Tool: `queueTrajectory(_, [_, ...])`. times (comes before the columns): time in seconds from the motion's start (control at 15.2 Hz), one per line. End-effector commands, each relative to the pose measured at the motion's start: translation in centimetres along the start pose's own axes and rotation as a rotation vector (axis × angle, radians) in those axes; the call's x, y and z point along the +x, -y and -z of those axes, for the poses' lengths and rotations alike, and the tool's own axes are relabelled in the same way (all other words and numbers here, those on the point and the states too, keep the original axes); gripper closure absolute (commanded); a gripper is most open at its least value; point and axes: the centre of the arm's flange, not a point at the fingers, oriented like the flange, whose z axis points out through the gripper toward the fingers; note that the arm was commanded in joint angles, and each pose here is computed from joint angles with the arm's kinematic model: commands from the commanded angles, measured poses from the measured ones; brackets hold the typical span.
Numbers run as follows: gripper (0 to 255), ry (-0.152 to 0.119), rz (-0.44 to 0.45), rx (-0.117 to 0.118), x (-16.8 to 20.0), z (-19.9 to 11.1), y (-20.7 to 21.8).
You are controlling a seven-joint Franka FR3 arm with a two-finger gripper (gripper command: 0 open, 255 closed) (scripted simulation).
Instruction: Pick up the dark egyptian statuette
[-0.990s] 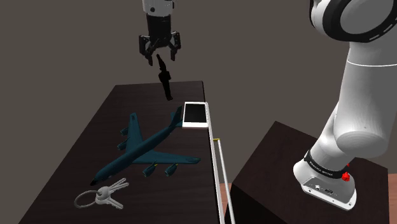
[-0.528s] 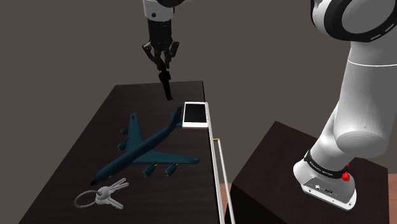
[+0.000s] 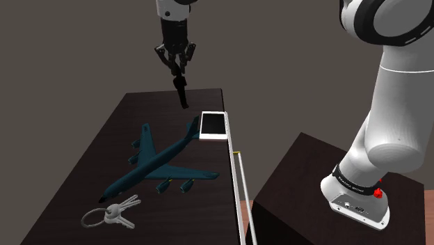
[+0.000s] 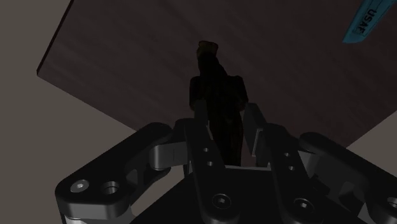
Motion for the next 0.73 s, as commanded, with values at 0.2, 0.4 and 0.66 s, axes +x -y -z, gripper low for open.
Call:
queueTrajectory(0.2, [255,0.0,0.0,0.0,0.2,2.5,0.2])
queueTrajectory(0.4, [255,0.0,0.0,0.0,0.4,4.1,0.3])
queueTrajectory(0.66, [255,0.0,0.0,0.0,0.5,6.2,0.5])
